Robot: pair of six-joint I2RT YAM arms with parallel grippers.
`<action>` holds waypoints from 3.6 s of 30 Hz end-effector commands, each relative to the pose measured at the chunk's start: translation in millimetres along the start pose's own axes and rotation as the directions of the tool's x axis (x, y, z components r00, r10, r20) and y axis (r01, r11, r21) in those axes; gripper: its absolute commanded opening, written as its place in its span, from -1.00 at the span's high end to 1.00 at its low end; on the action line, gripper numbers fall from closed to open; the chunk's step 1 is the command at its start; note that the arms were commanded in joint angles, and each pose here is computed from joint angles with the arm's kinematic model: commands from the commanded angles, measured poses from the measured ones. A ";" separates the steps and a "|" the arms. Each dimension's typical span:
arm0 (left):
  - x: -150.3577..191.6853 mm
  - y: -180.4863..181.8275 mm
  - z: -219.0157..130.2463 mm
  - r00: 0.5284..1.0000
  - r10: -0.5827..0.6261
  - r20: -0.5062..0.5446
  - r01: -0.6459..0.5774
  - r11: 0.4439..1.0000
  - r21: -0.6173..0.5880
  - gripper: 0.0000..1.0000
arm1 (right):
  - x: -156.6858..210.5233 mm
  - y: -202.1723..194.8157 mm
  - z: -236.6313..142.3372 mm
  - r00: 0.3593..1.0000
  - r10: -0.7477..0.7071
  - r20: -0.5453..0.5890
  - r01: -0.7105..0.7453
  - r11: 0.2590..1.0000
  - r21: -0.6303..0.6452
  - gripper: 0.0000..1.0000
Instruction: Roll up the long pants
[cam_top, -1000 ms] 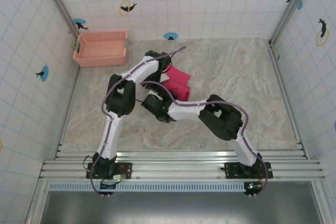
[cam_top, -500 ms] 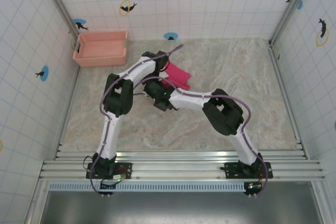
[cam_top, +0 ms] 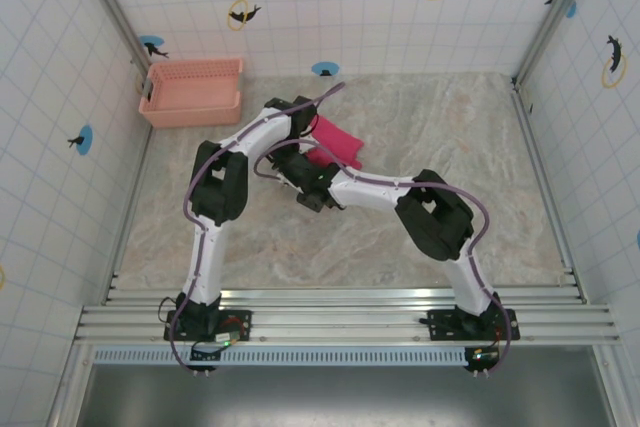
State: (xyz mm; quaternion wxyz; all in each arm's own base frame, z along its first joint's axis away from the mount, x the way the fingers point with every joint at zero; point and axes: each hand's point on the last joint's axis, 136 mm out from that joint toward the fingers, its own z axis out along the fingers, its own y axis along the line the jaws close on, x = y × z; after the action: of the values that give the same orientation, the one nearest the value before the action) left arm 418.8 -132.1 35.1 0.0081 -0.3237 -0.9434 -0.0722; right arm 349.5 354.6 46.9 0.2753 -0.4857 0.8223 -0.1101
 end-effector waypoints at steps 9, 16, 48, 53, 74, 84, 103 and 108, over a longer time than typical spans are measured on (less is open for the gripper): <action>34.5 -1.4 -33.2 0.997 0.023 -0.079 -0.020 0.999 0.042 -0.95 | 64.9 -28.7 7.8 0.953 -0.092 -0.288 0.151 0.970 0.189 -0.63; 35.2 -3.2 -34.8 0.997 0.024 -0.072 -0.021 0.999 0.049 -0.95 | 63.2 -42.6 38.9 0.937 -0.045 -0.347 0.087 0.991 0.106 -0.72; -18.2 43.7 -108.0 0.962 -0.119 0.247 0.150 0.983 -0.110 -0.95 | 48.8 -31.9 58.6 0.912 0.173 -0.371 -0.312 0.880 -0.358 -0.88; -43.0 52.6 -71.4 0.960 -0.152 0.235 0.186 0.974 -0.132 -0.95 | 34.1 -33.6 43.0 0.907 0.264 -0.328 -0.383 0.841 -0.382 -0.87; -69.6 65.7 41.0 0.982 -0.178 0.057 0.184 0.972 -0.145 -0.76 | 25.3 -54.1 -89.5 0.991 -0.055 0.125 0.077 0.981 -0.178 -0.91; -33.9 23.7 52.2 0.991 -0.061 -0.116 0.059 0.998 -0.022 -0.95 | 22.0 -49.7 -84.0 0.979 -0.191 0.066 0.196 0.977 -0.079 -0.95; 84.8 -47.6 47.1 0.906 0.078 -0.416 -0.008 0.986 0.168 -0.95 | 52.0 -58.2 -167.3 0.974 -0.096 0.206 0.106 0.994 -0.039 -0.95; 101.4 -66.1 46.4 0.892 0.123 -0.434 -0.037 0.979 0.201 -0.95 | 71.0 -49.5 -180.0 0.962 -0.120 0.243 0.132 0.991 -0.030 -0.95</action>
State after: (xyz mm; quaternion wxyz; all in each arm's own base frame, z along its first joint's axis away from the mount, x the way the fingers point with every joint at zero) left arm 344.6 -117.1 14.6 0.1653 -0.3139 -0.9322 -0.0712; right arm 265.9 257.0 179.6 0.3264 -0.5506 0.7666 -0.0515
